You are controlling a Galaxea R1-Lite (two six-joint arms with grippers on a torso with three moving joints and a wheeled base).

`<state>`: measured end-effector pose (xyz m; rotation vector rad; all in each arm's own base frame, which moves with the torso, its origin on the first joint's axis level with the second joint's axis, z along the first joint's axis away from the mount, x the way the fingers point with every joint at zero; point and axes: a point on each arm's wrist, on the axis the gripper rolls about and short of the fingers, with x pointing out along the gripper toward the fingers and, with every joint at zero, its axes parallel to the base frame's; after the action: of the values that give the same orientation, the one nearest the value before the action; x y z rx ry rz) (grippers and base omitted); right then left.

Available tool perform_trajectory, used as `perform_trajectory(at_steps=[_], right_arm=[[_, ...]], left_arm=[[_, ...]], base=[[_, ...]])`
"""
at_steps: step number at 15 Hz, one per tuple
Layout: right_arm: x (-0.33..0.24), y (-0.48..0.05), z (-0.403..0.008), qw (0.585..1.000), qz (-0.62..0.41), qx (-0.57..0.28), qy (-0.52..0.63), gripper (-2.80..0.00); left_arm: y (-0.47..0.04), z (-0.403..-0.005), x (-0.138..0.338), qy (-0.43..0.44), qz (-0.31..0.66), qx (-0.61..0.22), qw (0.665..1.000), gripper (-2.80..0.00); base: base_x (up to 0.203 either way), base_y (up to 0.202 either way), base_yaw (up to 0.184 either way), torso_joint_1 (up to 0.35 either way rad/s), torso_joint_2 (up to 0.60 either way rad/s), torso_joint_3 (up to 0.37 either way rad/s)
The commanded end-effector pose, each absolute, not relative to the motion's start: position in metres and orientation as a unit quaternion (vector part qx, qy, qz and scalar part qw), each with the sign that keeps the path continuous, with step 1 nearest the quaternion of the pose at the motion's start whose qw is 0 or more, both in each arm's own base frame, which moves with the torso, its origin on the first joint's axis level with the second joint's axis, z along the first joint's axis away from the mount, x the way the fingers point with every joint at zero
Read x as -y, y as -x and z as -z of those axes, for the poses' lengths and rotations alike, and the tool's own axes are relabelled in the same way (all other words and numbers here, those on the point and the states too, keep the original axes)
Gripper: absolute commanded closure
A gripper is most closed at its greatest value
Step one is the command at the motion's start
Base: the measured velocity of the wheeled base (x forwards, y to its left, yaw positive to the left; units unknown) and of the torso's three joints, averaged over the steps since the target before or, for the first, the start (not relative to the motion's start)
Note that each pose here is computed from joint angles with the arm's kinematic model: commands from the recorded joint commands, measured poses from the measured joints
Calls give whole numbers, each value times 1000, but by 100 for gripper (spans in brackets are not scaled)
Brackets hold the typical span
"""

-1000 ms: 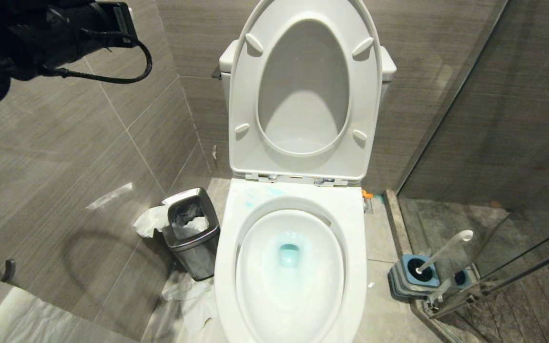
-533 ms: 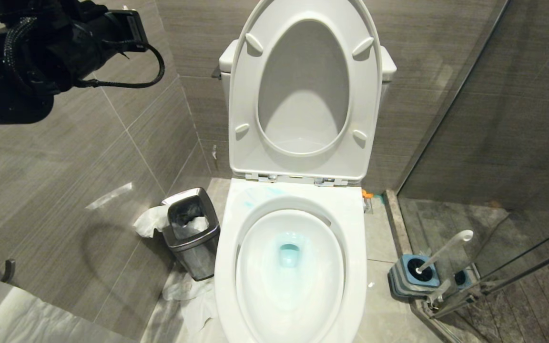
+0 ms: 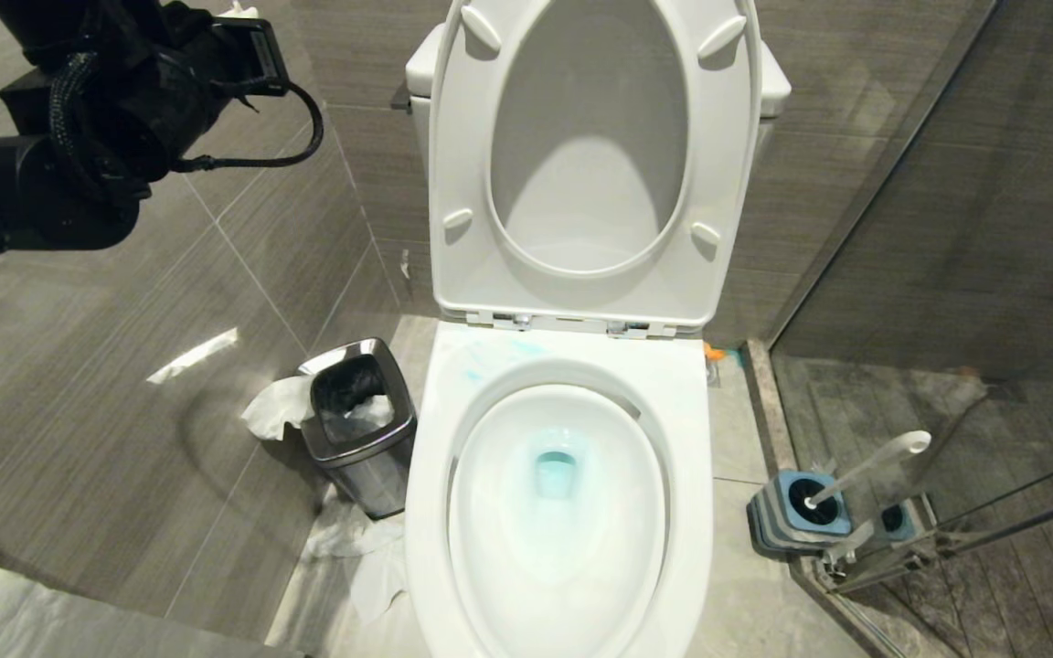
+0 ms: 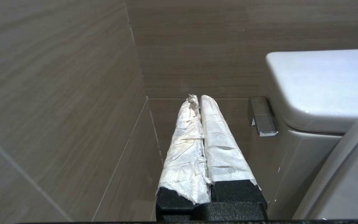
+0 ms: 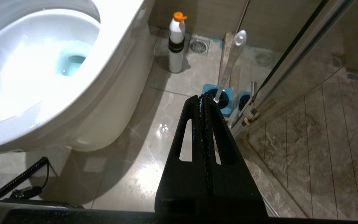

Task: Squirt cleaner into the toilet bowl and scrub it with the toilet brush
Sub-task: Flush the toilet

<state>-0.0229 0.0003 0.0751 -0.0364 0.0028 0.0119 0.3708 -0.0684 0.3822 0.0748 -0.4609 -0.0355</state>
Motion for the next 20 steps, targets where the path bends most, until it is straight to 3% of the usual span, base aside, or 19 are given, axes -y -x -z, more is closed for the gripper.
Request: perform_trajectory(at_steps=[1, 4, 20], right_arm=[[0, 23, -75, 1000, -6, -1, 18, 0], [0, 23, -75, 1000, -6, -2, 18, 0], [0, 23, -75, 1000, -6, -2, 18, 0]], left_arm=[[-374, -387, 69, -37, 14, 254, 966, 0], [-381, -397, 71, -43, 5, 307, 951, 0], [-358, -416, 90, -41, 15, 377, 925, 0]], base=[[0, 0, 0, 2, 4, -197], [0, 0, 0, 4, 4, -188], [0, 0, 0, 2, 3, -187]])
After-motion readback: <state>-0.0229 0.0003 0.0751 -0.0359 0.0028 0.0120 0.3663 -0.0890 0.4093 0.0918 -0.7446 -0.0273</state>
